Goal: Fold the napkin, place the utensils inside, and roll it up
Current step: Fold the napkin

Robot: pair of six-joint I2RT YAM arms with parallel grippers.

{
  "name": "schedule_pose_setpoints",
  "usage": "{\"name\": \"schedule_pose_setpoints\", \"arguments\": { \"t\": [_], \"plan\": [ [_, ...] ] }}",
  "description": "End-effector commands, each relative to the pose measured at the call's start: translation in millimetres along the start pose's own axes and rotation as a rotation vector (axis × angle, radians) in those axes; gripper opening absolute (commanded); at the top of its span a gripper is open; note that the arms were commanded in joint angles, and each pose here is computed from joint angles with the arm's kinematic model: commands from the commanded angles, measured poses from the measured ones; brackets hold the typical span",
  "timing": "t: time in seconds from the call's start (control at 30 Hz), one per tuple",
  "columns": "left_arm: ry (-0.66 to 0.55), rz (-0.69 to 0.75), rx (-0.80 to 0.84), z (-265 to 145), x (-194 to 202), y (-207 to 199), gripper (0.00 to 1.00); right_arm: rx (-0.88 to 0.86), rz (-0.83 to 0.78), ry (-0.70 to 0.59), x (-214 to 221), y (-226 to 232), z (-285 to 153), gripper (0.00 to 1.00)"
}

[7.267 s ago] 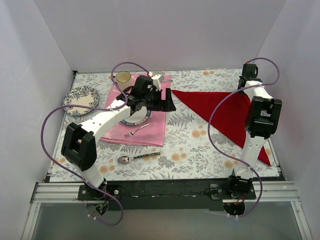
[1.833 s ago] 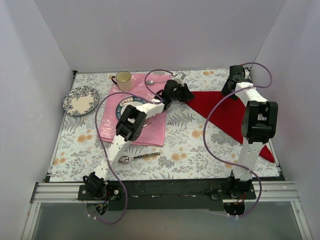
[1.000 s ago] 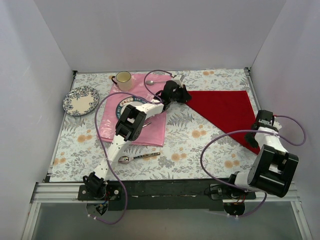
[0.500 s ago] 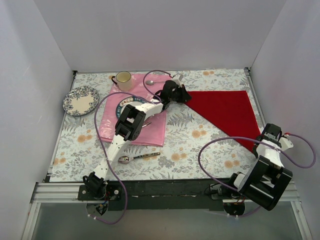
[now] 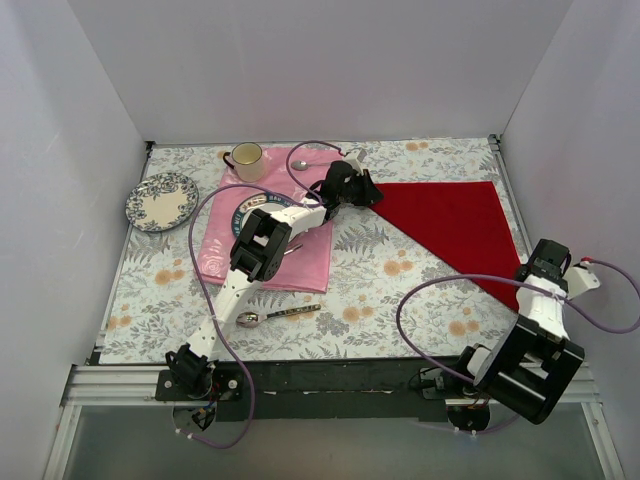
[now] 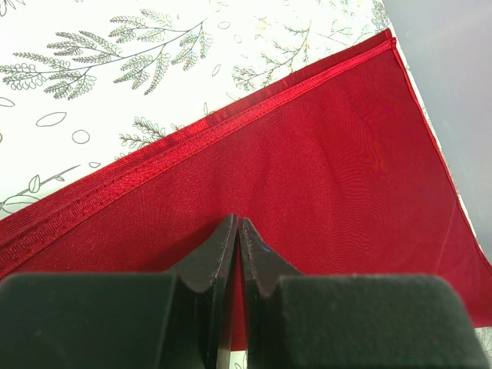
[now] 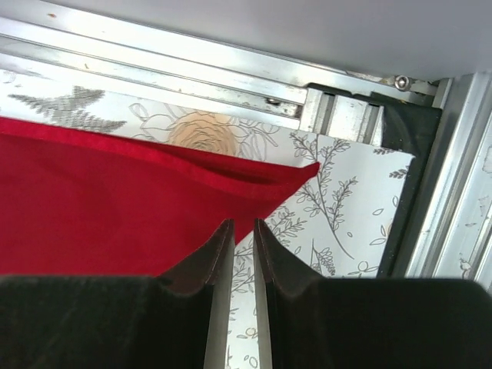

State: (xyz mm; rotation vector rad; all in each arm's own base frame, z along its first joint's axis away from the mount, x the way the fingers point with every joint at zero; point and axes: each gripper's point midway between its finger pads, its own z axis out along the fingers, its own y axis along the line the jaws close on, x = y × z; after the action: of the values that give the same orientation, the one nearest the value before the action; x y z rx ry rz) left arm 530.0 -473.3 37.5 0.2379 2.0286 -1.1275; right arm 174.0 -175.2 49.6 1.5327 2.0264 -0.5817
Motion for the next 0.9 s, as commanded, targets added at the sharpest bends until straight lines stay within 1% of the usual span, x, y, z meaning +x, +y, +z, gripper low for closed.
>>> {"name": "schedule_pose_setpoints", "arguments": {
  "t": [0.0, 0.07, 0.23, 0.37, 0.4, 0.43, 0.47, 0.53, 0.57, 0.63, 0.7, 0.73, 0.77, 0.8, 0.87],
  "plan": [
    [-0.012, 0.013, 0.025, -13.0, -22.8, -23.6, 0.05, 0.109, 0.044, -0.025, -11.1, -12.9, 10.9, 0.23],
    [-0.010, 0.015, 0.025, -12.8, -21.5, -23.9, 0.05, 0.137, 0.054, -0.037, -13.1, -16.6, 15.5, 0.22],
    [-0.007, 0.023, 0.025, -11.8, -20.7, -22.9, 0.04, 0.219, 0.011, 0.011, 4.0, -30.4, 27.2, 0.22],
    [-0.019, 0.024, 0.037, -13.5, -32.1, -31.4, 0.05, 0.175, 0.003, -0.021, -2.1, -26.9, 18.6, 0.22],
    [-0.019, 0.019, 0.042, -13.6, -34.2, -33.9, 0.06, 0.154, -0.026, -0.024, -1.7, -20.1, 13.8, 0.22],
    [-0.015, 0.014, 0.057, -15.1, -36.7, -40.8, 0.07, 0.131, -0.037, -0.050, -11.3, -10.3, 6.9, 0.22],
    [-0.020, 0.004, 0.071, -17.2, -42.5, -48.1, 0.08, 0.080, -0.098, -0.082, -11.9, 8.6, -5.0, 0.21],
    [-0.031, -0.002, 0.083, -22.1, -49.9, -54.3, 0.10, 0.025, -0.175, -0.145, -18.4, 31.2, -21.2, 0.22],
    [-0.070, 0.009, 0.103, -28.3, -66.6, -67.6, 0.11, -0.022, -0.213, -0.168, -22.2, 46.7, -28.0, 0.23],
    [-0.096, 0.013, 0.106, -33.4, -78.7, -72.5, 0.12, -0.106, -0.267, -0.182, -23.0, 73.7, -41.0, 0.23],
    [-0.118, 0.035, 0.094, -37.9, -89.5, -73.7, 0.12, -0.233, -0.323, -0.172, -21.0, 106.9, -47.7, 0.23],
    [-0.127, 0.039, 0.076, -39.2, -93.7, -67.4, 0.12, -0.267, -0.347, -0.172, -21.6, 117.1, -49.1, 0.24],
    [-0.126, 0.041, 0.059, -39.9, -93.8, -62.7, 0.12, -0.319, -0.368, -0.134, -17.9, 133.4, -53.4, 0.24],
    [-0.132, 0.049, 0.038, -40.8, -96.9, -53.1, 0.11, -0.336, -0.376, -0.118, -15.1, 139.6, -54.8, 0.25],
    [-0.126, 0.056, 0.010, -40.4, -96.4, -42.4, 0.10, -0.425, -0.400, -0.058, -2.5, 160.9, -59.4, 0.25]
  ]
}}
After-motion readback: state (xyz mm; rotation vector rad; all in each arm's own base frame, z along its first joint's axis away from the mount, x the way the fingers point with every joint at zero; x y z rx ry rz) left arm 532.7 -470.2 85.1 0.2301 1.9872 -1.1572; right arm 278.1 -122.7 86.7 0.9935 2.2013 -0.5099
